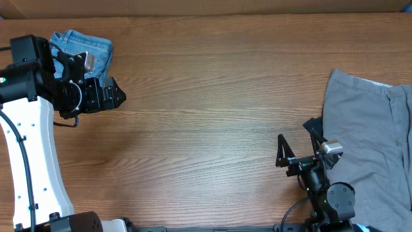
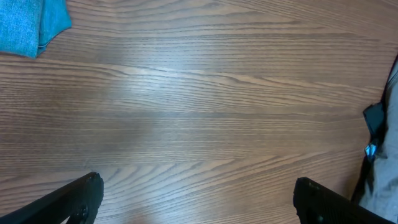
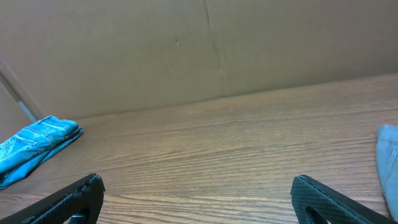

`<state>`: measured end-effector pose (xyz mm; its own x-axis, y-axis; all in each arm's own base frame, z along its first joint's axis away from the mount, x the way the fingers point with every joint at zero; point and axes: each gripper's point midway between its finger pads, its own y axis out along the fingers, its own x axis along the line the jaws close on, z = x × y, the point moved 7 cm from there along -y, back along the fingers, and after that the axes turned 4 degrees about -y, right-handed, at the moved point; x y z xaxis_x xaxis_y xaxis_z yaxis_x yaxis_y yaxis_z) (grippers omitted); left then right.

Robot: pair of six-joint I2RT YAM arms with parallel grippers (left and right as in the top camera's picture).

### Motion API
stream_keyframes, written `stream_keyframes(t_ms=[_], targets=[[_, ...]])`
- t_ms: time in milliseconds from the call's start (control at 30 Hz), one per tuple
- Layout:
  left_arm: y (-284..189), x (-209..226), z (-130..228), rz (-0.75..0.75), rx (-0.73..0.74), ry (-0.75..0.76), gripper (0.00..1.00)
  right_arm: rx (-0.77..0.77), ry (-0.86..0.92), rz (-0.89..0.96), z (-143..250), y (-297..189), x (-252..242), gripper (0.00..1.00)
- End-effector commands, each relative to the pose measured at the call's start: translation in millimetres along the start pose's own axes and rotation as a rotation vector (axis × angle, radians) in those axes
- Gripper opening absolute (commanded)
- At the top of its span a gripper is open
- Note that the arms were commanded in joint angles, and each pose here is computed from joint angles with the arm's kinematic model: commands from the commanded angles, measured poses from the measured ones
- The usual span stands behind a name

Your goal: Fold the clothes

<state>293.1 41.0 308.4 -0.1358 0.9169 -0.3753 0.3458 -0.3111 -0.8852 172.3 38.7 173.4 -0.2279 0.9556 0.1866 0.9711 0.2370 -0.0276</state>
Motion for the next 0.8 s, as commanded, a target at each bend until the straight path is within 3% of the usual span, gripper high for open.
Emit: stream_keyframes(t_ms=[0,133,267,467,633,667,767], targets=[[-2.0,2.2,-1.0,-0.042,-0.010,0.024,1.00,-0.003,-0.001,0.001,1.9,0.2,-1.1,1.00],[-13.5,-13.8,8.5,-0.089,-0.045,0.096,1.00,-0.003,-0.001,0.001,1.9,0.2,-1.1,1.00],[-35.6,-50.4,31.5,-0.184,-0.128,0.285,1.00,-0.003,-0.001,0.001,1.9,0.2,-1.1,1.00],[-78.5,-89.8,32.2,-0.110,-0.580,0.463,1.00,-0.003,-0.001,0.001,1.9,0.2,-1.1,1.00],[-75.6,-71.0,79.0,-0.080,-0.860,0.500,1.00,-0.003,-0.001,0.001,1.9,0.2,-1.1,1.00],[-63.5,-56.5,103.4,-0.085,-0.959,0.504,1.00,-0.003,-0.001,0.001,1.9,0.2,-1.1,1.00],[-18.7,-29.6,137.8,-0.071,-1.001,0.499,1.00,-0.003,-0.001,0.001,1.9,0.2,-1.1,1.00]])
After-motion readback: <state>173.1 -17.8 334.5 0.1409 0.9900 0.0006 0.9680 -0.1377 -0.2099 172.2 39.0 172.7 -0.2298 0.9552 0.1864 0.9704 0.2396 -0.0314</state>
